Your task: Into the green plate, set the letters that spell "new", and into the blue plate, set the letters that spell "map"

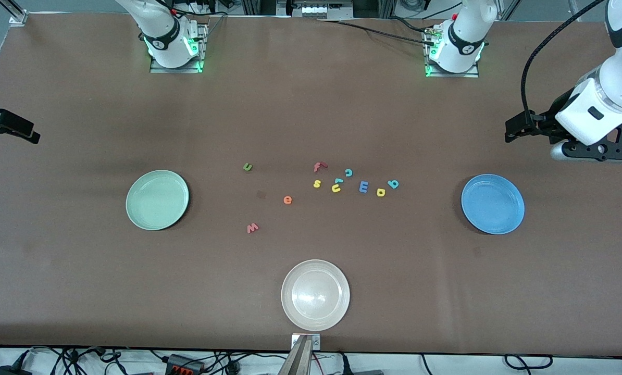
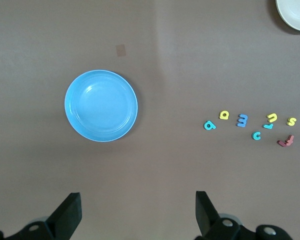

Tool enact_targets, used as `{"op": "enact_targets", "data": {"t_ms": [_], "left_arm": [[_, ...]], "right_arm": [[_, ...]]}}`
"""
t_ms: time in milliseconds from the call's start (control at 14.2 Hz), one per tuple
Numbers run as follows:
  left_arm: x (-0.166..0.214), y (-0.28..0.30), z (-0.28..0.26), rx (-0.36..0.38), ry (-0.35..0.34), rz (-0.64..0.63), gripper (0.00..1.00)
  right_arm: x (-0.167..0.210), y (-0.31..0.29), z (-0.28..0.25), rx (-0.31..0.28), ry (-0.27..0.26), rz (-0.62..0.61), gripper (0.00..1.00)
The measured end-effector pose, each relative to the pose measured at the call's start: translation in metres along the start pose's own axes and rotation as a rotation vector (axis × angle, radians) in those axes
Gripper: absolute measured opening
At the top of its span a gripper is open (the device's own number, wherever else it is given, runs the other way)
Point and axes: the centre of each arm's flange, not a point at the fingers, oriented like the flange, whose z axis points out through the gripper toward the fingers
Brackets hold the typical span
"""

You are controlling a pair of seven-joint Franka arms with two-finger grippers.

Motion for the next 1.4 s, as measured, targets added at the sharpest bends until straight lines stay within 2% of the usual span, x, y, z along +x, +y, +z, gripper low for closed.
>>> {"op": "enact_targets", "data": {"t_ms": [281, 421, 632, 843, 983, 1194, 1404], "left_arm": [[0.003, 0.001, -0.002, -0.002, 0.023, 0.001, 1.0], [0.007, 0.001, -0.003, -0.006, 0.052, 0.001, 1.0], [0.012, 0.001, 0.004, -0.008, 0.049, 0.001, 1.0], [0.024, 0.009, 0.021, -0.012, 0.037, 0.016, 1.0], [0.038, 0.023, 0.05, -0.017, 0.004, 0.038, 1.0], [0.064, 0.046, 0.126, -0.021, -0.111, 0.075, 1.0], [0.091, 0.093, 0.213, -0.031, -0.13, 0.073, 1.0]], "right_arm": [[0.01, -0.043, 0.024, -0.005, -0.046, -0.078, 1.0], [0.017, -0.092, 0.05, -0.013, -0.09, -0.156, 1.0], [0.02, -0.18, 0.098, -0.038, -0.139, -0.253, 1.0], [0.016, -0.248, 0.152, -0.059, -0.135, -0.278, 1.0], [0.008, -0.285, 0.186, -0.075, -0.145, -0.28, 1.0], [-0.016, -0.345, 0.228, -0.117, -0.168, -0.215, 1.0], [-0.035, -0.376, 0.268, -0.152, -0.174, -0.105, 1.0]]}}
